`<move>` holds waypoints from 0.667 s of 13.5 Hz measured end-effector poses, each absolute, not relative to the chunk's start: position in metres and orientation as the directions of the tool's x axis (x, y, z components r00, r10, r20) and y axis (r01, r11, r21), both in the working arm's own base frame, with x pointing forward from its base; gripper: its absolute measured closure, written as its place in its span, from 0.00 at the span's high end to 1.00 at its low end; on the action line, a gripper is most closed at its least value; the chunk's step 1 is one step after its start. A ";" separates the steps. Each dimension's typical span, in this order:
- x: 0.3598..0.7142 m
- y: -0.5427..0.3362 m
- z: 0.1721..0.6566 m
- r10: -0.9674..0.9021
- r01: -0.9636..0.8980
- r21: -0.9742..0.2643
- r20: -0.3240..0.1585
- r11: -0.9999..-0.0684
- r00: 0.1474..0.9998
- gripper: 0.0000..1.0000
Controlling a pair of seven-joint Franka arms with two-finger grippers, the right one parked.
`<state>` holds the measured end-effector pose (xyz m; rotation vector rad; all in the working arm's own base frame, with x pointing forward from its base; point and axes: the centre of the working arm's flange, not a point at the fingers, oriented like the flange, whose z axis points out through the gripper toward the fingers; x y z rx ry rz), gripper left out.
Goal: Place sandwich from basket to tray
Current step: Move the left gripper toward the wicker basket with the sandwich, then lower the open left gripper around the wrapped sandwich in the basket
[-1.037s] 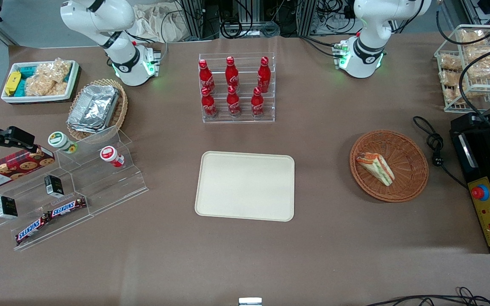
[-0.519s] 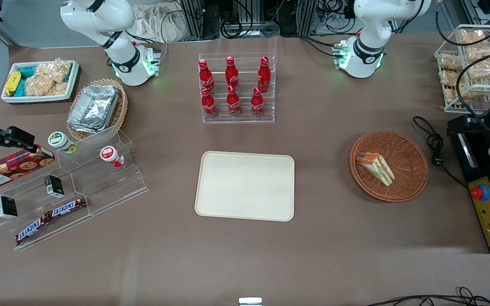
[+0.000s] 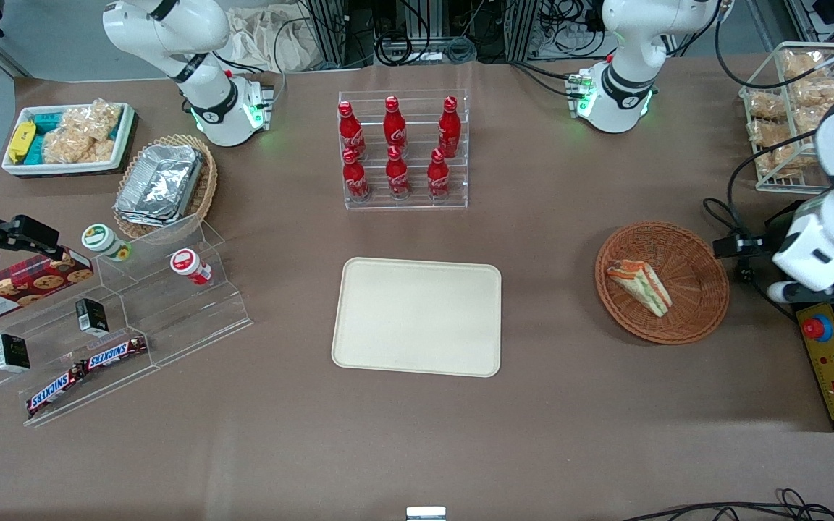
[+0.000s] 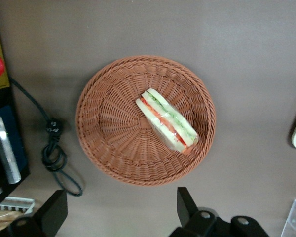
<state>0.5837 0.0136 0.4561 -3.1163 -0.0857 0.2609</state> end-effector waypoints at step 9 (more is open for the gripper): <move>0.585 -0.041 0.318 0.446 0.444 -0.039 -0.084 -0.895 0.891 0.99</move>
